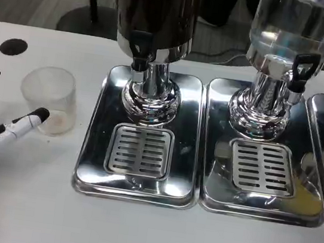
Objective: Grasp the cup under the faucet to collect the drink, then remove the cup.
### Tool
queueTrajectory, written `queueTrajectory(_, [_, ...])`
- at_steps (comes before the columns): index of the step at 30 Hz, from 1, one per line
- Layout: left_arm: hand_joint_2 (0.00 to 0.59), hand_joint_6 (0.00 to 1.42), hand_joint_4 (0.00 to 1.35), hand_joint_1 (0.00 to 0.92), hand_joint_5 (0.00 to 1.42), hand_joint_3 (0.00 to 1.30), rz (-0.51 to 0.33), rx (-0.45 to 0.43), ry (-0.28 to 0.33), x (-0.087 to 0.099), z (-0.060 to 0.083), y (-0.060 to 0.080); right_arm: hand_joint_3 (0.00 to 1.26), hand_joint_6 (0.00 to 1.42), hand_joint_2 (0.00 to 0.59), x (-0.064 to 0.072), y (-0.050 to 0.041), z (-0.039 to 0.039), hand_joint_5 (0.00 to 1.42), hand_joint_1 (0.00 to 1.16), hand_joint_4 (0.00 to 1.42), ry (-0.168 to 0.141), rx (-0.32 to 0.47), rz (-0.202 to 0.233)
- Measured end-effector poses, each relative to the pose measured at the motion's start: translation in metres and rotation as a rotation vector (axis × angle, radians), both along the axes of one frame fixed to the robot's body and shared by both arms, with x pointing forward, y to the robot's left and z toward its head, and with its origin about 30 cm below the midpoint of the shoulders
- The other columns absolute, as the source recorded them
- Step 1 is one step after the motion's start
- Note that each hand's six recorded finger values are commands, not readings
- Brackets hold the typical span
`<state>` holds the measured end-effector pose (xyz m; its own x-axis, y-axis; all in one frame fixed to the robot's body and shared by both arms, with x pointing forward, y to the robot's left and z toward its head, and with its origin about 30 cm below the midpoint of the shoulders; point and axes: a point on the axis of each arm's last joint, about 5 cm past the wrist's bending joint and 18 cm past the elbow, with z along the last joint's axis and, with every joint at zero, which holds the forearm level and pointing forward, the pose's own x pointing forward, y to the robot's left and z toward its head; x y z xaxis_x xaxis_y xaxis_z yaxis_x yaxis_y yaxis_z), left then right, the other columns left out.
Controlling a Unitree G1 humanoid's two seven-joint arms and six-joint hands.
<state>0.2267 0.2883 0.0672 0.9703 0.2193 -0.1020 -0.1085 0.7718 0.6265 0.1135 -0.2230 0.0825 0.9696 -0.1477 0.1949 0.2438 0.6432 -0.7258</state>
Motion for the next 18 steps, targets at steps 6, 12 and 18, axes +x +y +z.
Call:
queueTrajectory(6, [0.082,0.13,0.00,0.413,0.09,0.00,0.000,0.026,0.015,0.005,0.001,-0.004,0.38,0.16,0.583,0.000,0.0003,0.0002,0.18,0.53,0.24,-0.006,0.005,0.004])
queueTrajectory(12, [0.082,0.13,0.00,0.411,0.10,0.00,-0.031,0.064,0.037,0.011,0.003,-0.009,0.38,0.16,0.583,0.000,0.0009,0.0005,0.18,0.53,0.24,-0.011,0.012,0.006])
queueTrajectory(18, [0.087,0.13,0.00,0.412,0.10,0.00,-0.043,0.074,0.030,0.020,0.008,-0.012,0.38,0.16,0.583,-0.001,0.0010,0.0016,0.18,0.53,0.24,-0.019,0.017,0.007])
